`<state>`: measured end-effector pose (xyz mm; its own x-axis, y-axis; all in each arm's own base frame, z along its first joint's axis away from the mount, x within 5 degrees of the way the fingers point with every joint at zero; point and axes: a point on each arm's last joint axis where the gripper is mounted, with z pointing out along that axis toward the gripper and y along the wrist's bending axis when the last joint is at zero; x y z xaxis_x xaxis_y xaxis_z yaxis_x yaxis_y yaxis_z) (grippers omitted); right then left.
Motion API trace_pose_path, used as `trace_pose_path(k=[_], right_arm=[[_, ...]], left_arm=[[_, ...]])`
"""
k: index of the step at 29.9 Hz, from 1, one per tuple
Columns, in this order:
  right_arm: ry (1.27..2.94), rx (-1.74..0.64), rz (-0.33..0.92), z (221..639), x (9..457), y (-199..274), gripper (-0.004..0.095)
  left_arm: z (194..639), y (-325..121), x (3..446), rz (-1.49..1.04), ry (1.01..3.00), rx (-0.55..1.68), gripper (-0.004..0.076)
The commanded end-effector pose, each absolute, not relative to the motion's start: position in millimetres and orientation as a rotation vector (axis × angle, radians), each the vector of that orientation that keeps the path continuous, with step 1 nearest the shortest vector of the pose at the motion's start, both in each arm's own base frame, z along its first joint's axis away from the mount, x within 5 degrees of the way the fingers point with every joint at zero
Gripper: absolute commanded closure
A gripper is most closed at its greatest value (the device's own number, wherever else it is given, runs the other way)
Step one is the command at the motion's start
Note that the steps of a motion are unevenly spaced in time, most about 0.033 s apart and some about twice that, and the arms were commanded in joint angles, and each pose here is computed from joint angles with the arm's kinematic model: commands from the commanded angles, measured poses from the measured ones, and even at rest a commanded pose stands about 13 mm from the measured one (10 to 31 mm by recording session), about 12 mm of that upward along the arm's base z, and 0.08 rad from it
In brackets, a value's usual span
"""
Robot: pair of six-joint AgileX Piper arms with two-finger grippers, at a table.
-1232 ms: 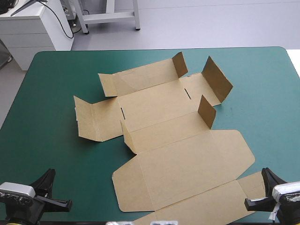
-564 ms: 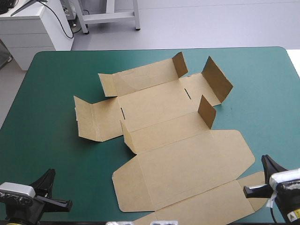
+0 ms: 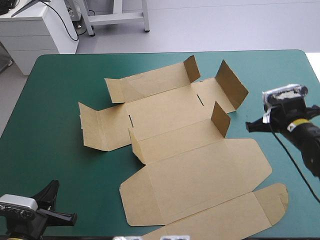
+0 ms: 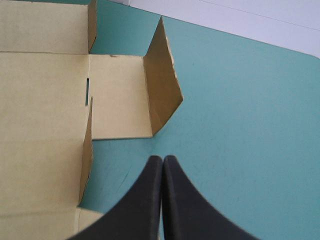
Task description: Fold the box
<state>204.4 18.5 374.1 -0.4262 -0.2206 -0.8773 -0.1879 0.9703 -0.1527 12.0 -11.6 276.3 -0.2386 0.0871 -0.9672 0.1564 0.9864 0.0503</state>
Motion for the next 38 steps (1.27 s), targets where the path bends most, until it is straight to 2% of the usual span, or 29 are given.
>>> trace_pose_path(k=[1, 7, 15, 17, 19, 25, 27, 29, 38], right_arm=[[1.938, -0.284, -0.058, 403, 240, 19, 0.0929], [2.127, -0.373, -0.063, 402, 311, 25, 0.0929], [2.251, -0.404, -0.048, 390, 392, 32, 0.0913], [2.272, -0.410, -0.045, 386, 404, 33, 0.0873], [2.280, -0.412, -0.044, 383, 415, 33, 0.0790], [2.312, -0.437, -0.124, 366, 434, 30, 0.0446], [2.337, -0.454, -0.167, 357, 438, 27, 0.0372], [2.365, -0.465, -0.180, 348, 442, 27, 0.0344], [2.443, -0.519, -0.117, 313, 457, 32, 0.0347]], left_arm=[[289, -12, 9, -0.084, 1.711, 0.152, 0.0731], [289, -12, 9, -0.084, 1.711, 0.152, 0.0731], [289, -12, 9, -0.084, 1.711, 0.152, 0.0731], [289, -12, 9, -0.084, 1.711, 0.152, 0.0731], [289, -12, 9, -0.084, 1.711, 0.152, 0.0731], [289, -12, 9, -0.084, 1.711, 0.152, 0.0731], [289, -12, 9, -0.084, 1.711, 0.152, 0.0731], [289, -12, 9, -0.084, 1.711, 0.152, 0.0731], [289, -12, 9, -0.084, 1.711, 0.152, 0.0731]])
